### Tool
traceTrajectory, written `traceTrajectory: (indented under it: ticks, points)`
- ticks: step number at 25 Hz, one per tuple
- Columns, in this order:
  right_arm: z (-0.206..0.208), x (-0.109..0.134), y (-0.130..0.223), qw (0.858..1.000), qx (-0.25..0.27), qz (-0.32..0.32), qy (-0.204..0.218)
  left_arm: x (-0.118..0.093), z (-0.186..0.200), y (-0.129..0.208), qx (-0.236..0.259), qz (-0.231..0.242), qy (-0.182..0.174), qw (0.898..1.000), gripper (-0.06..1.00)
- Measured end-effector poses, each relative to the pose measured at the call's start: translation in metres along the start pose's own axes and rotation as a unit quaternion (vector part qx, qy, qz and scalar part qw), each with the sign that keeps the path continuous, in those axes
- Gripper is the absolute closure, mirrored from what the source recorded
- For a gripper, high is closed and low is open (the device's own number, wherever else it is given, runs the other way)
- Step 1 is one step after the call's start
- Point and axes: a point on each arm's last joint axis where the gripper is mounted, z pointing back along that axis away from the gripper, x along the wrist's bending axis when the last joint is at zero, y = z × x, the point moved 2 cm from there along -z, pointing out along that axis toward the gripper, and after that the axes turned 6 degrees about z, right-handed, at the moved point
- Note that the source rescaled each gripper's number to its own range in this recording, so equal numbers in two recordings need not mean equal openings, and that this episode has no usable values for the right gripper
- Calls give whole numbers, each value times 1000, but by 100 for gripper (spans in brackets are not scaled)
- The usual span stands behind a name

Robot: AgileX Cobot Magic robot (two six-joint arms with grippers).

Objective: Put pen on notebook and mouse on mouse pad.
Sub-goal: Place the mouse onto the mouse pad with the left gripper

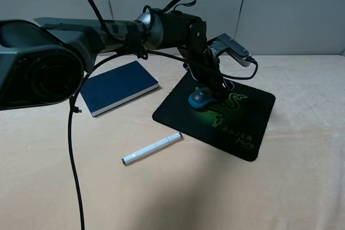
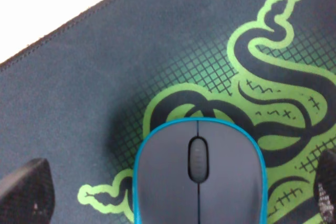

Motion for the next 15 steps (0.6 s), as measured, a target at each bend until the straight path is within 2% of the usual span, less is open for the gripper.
traceTrajectory:
  ticks: [8, 15]
  points:
    - [0, 0, 0, 1000, 0, 0, 0, -1, 9, 3, 28, 7, 7, 1000, -6]
    - [0, 0, 0, 1000, 0, 0, 0, -1, 74, -15, 30, 15, 10, 999, -6]
